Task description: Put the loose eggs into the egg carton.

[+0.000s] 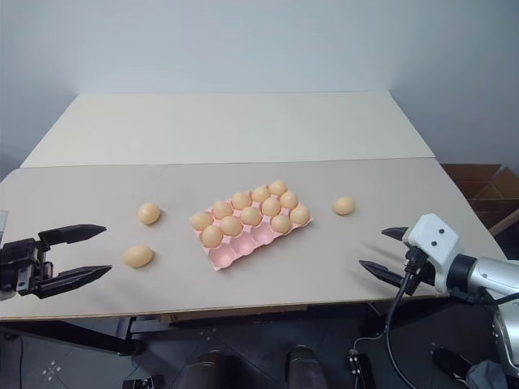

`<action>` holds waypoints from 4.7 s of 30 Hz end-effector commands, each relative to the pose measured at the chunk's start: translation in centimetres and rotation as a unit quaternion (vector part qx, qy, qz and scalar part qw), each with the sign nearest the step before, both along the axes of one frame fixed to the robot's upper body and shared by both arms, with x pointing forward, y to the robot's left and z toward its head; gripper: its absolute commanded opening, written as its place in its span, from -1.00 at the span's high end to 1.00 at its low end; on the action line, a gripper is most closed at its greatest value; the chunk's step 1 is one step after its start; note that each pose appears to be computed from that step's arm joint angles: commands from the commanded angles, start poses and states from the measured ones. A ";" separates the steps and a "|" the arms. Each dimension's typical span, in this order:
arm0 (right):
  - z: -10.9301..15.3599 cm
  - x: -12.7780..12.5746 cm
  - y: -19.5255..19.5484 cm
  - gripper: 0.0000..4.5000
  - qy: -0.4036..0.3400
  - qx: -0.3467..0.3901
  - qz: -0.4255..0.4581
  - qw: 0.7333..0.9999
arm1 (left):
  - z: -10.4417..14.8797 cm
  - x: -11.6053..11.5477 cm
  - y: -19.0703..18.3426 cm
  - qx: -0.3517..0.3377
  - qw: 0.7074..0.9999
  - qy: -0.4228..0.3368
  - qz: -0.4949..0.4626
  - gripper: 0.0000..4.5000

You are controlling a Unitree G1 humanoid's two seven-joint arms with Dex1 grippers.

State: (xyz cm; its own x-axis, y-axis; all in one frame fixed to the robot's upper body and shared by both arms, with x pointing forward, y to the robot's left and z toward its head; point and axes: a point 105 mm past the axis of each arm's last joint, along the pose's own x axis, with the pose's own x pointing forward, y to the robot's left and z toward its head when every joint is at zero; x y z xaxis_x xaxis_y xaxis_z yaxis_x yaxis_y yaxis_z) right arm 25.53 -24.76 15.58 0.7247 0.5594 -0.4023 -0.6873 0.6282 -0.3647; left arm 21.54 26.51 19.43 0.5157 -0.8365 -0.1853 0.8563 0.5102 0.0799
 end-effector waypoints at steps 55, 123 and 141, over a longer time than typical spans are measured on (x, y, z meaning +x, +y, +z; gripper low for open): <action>-0.5 6.5 19.9 -0.68 -0.038 0.016 0.128 0.991 | 2.5 1.1 -0.3 0.017 0.998 -0.051 -0.016 -1.00; 4.5 0.3 5.4 -1.00 -0.063 0.058 0.138 0.987 | -1.1 9.0 -12.7 0.077 0.983 -0.093 -0.139 0.10; 4.6 -0.1 5.6 -1.00 -0.080 0.070 0.106 0.989 | -4.5 10.4 -21.1 0.119 0.962 -0.108 -0.222 0.10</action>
